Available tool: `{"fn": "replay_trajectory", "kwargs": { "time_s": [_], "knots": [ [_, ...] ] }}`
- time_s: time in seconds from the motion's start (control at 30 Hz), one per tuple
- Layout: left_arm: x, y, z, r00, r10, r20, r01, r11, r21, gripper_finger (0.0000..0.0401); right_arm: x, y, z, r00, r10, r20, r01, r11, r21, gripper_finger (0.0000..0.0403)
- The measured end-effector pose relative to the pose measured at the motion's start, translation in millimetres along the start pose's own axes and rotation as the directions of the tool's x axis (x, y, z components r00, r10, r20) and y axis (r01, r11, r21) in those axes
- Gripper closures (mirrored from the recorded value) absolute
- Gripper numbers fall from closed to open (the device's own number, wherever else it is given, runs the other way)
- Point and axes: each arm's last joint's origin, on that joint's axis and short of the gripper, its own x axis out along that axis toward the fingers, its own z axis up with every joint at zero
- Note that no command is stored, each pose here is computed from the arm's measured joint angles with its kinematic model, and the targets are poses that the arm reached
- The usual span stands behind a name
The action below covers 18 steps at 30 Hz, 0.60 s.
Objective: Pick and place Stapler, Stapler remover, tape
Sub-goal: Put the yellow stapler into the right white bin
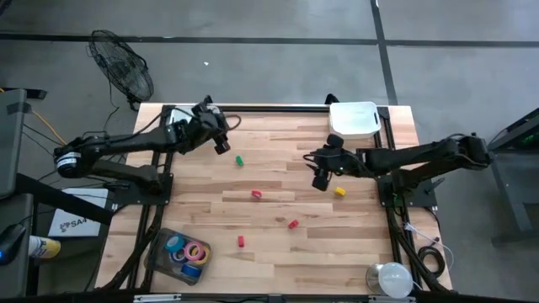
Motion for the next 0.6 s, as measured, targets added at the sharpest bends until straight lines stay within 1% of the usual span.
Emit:
{"fn": "replay_trajectory", "kwargs": {
  "time_s": [0.1, 0.2, 0.27, 0.43, 0.6],
  "knots": [
    [-3.3, -11.4, 1.3, 0.997, -0.024, 0.07, 0.022, 0.999, 0.033, 0.0146, -13.8, -4.5, -5.6, 0.995, 0.071, -0.065, -0.069, 0.997, 0.036, 0.0208],
    [-5.4, -19.3, 2.1, 0.993, -0.045, 0.107, 0.037, 0.997, 0.071, 0.0146, -27.2, -9.8, -13.3, 0.984, 0.109, -0.141, -0.1, 0.993, 0.07, 0.0208],
    [-6.4, -19.8, 4.8, 0.99, -0.045, 0.132, 0.033, 0.995, 0.092, 0.0146, -36.1, -13.2, -18.9, 0.972, 0.135, -0.193, -0.115, 0.987, 0.109, 0.0208],
    [-6.2, -19.6, 5.5, 0.988, -0.065, 0.143, 0.049, 0.992, 0.112, 0.0146, -48.0, -17.0, -29.2, 0.939, 0.186, -0.29, -0.127, 0.969, 0.211, 0.0208],
    [-5.2, -20.5, 4.6, 0.989, -0.069, 0.132, 0.051, 0.989, 0.137, 0.0146, -47.9, -14.4, -39.4, 0.879, 0.252, -0.405, -0.148, 0.951, 0.272, 0.0208]
  ]
}}
